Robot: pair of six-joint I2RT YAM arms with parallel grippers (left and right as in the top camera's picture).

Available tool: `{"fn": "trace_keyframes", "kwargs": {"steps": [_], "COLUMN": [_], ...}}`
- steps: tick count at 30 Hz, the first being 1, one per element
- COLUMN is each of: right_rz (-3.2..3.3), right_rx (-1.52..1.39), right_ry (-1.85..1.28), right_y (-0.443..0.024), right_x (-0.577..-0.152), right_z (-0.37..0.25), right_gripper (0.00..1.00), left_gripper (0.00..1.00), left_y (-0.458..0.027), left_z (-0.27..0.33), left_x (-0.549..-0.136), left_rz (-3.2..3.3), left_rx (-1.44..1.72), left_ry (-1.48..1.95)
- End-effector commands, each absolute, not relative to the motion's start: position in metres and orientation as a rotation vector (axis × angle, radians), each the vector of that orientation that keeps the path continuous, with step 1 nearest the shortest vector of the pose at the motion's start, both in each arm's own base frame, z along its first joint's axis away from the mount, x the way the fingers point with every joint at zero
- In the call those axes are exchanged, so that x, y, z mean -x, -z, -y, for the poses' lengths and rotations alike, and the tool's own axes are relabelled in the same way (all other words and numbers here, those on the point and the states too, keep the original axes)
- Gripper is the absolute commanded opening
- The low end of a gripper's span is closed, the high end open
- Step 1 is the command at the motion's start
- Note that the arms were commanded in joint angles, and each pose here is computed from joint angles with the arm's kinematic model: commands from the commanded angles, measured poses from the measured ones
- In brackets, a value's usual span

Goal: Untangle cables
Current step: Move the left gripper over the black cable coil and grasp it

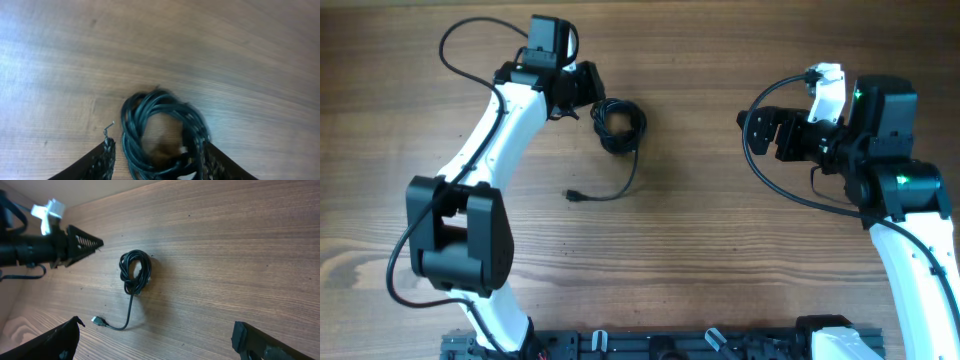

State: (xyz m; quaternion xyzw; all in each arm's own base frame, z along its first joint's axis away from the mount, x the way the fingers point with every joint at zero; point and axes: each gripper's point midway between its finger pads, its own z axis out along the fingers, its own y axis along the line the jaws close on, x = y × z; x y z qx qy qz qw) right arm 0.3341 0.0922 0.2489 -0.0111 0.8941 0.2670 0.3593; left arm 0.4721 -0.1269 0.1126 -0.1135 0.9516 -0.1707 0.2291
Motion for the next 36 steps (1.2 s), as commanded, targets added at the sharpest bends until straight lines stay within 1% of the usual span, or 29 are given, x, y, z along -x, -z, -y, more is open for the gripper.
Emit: {"fn": "trace_keyframes", "kwargs": {"steps": [1, 2, 6, 7, 12, 19, 20, 21, 24, 28, 29, 31, 34, 36], "right_rz": [-2.296, -2.295, -2.294, -2.294, -2.292, -2.291, -2.292, -2.292, -2.296, -2.298, -2.298, -2.296, -2.297, -2.304], "right_rx": [0.031, 0.032, 0.032, 0.032, 0.031, 0.031, 0.031, 0.029, 0.028, 0.027, 0.027, 0.028, 0.026, -0.008], "right_ry": [-0.714, -0.714, -0.714, -0.714, -0.708, -0.708, -0.708, -0.704, -0.704, -0.705, -0.705, -0.705, -0.706, -0.721], "right_y": [-0.255, -0.255, -0.255, -0.255, -0.255, -0.255, -0.255, -0.255, -0.254, -0.254, -0.254, -0.254, -0.253, -0.251], "right_x": [-0.335, -0.335, -0.336, -0.336, -0.336, -0.336, -0.336, -0.337, -0.336, -0.336, -0.336, -0.336, -0.338, -0.340], "right_z": [-0.096, -0.096, -0.096, -0.096, -0.095, -0.095, -0.095, -0.095, -0.095, -0.095, -0.095, -0.095, -0.095, -0.095], "right_gripper": [0.99, 1.00, 1.00, 1.00, 1.00, 1.00, 0.99, 1.00, 0.99, 1.00, 1.00, 0.99, 0.99, 1.00], "left_gripper": [0.56, 0.56, 0.44, 0.43, 0.37, 0.34, 0.27, 0.23, 0.21, 0.16, 0.13, 0.04, 0.04, 0.04], "left_y": [-0.082, -0.076, -0.061, -0.056, -0.041, -0.016, -0.011, -0.009, -0.006, -0.005, -0.005, -0.006, -0.009, -0.020], "left_z": [0.117, 0.120, 0.127, 0.126, 0.131, 0.127, 0.126, 0.124, 0.113, 0.111, 0.112, 0.112, 0.113, 0.115], "left_x": [-0.468, -0.467, -0.465, -0.463, -0.462, -0.462, -0.461, -0.460, -0.460, -0.460, -0.460, -0.460, -0.464, -0.468], "left_rz": [-2.672, -2.684, -2.706, -2.713, -2.736, -2.764, -2.772, -2.776, -2.748, -2.741, -2.740, -2.739, -2.726, -2.705], "left_rx": [0.512, 0.516, 0.495, 0.497, 0.484, 0.510, 0.513, 0.516, 0.573, 0.587, 0.586, 0.586, 0.573, 0.570], "left_ry": [0.350, 0.348, 0.292, 0.264, 0.237, 0.183, 0.171, 0.156, 0.081, 0.064, 0.066, 0.067, 0.077, 0.109]}}
